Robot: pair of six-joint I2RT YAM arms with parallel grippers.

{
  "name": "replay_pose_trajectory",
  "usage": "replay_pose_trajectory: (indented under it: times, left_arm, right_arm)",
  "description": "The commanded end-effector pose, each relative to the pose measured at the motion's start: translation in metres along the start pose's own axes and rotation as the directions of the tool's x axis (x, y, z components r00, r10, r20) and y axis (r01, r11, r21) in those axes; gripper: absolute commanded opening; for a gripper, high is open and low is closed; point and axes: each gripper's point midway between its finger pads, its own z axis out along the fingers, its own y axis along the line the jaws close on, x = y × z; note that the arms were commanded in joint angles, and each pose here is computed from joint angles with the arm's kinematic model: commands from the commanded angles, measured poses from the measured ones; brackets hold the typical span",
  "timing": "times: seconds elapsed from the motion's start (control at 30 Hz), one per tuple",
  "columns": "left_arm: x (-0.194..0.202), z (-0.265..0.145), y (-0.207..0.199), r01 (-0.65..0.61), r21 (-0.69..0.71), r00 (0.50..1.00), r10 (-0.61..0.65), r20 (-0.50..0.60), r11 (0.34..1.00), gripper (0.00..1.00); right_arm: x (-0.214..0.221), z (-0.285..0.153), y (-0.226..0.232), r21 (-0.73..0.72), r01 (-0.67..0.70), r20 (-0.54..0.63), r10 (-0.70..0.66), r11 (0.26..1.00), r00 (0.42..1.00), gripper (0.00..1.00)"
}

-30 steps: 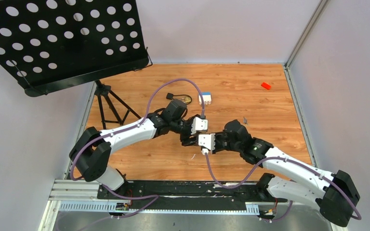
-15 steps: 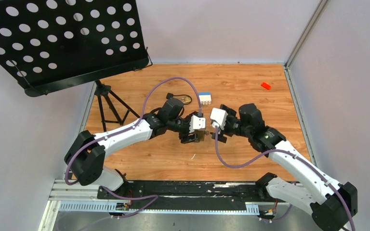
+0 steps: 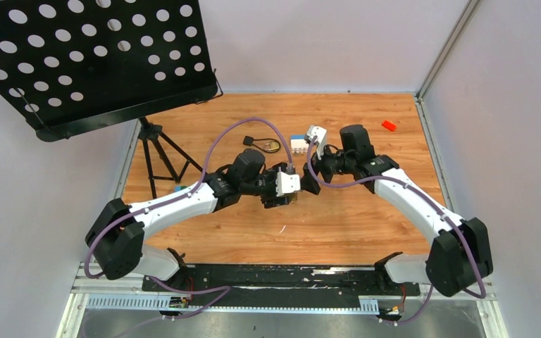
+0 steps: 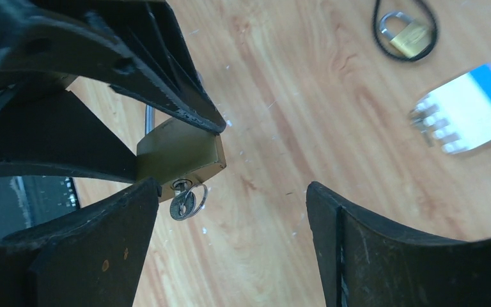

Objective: Unlock with the key

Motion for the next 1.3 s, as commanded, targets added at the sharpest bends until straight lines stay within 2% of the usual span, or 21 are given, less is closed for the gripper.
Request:
replay_pose_trajectory:
  times: [0.0,0.33,0.47,0.7,0.83,0.9,0.93,1.0,1.07,1.17,1.2,1.27]
  left_arm:
    - [-0.053,-0.011,0.028,-0.087,-0.156,0.987,0.106,0.123,0.984,0.0]
    - [-0.054,-0.004,0.026,-0.115,-0.194,0.987,0.134,0.088,0.974,0.0]
    - [-0.052,0.001,0.025,-0.14,-0.214,0.987,0.155,0.053,0.967,0.0]
    - [-0.046,0.007,0.028,-0.182,-0.266,0.983,0.186,-0.012,0.947,0.0]
    - [-0.043,0.007,0.033,-0.196,-0.295,0.98,0.194,-0.038,0.935,0.0]
    - [-0.042,0.008,0.031,-0.2,-0.283,0.98,0.197,-0.04,0.938,0.0]
    - [-0.042,0.008,0.028,-0.206,-0.267,0.978,0.203,-0.037,0.941,0.0]
    - [-0.041,0.009,0.019,-0.223,-0.221,0.975,0.221,-0.033,0.949,0.01]
    - [-0.04,0.008,0.012,-0.234,-0.181,0.972,0.232,-0.032,0.955,0.1]
    - [-0.04,0.002,0.006,-0.252,-0.152,0.968,0.25,-0.036,0.956,0.3]
    - [-0.039,-0.002,0.005,-0.259,-0.146,0.966,0.256,-0.041,0.955,0.4]
    - [-0.038,-0.008,0.007,-0.255,-0.151,0.967,0.252,-0.036,0.955,0.51]
  right_arm:
    - [-0.011,0.005,0.013,-0.116,-0.107,0.027,0.111,0.987,0.993,0.85]
    - [0.01,0.026,0.012,-0.199,-0.229,-0.031,0.227,0.953,0.973,0.81]
    - [0.013,0.034,0.015,-0.256,-0.279,-0.051,0.275,0.926,0.96,0.72]
    - [0.017,0.041,0.023,-0.347,-0.333,-0.077,0.328,0.876,0.942,0.43]
    - [0.014,0.038,0.022,-0.358,-0.332,-0.065,0.331,0.873,0.941,0.21]
    - [0.012,0.033,0.018,-0.352,-0.331,-0.051,0.335,0.876,0.941,0.05]
    - [0.011,0.03,0.015,-0.344,-0.331,-0.042,0.338,0.879,0.94,0.01]
    - [0.008,0.024,0.009,-0.331,-0.326,-0.021,0.338,0.886,0.941,0.0]
    - [0.006,0.019,0.007,-0.316,-0.31,-0.005,0.325,0.897,0.946,0.0]
    - [0.002,0.011,0.006,-0.284,-0.245,0.023,0.262,0.927,0.965,0.0]
    - [0.001,0.008,0.007,-0.276,-0.215,0.032,0.232,0.937,0.972,0.0]
    - [-0.001,0.004,0.008,-0.272,-0.182,0.043,0.201,0.945,0.979,0.0]
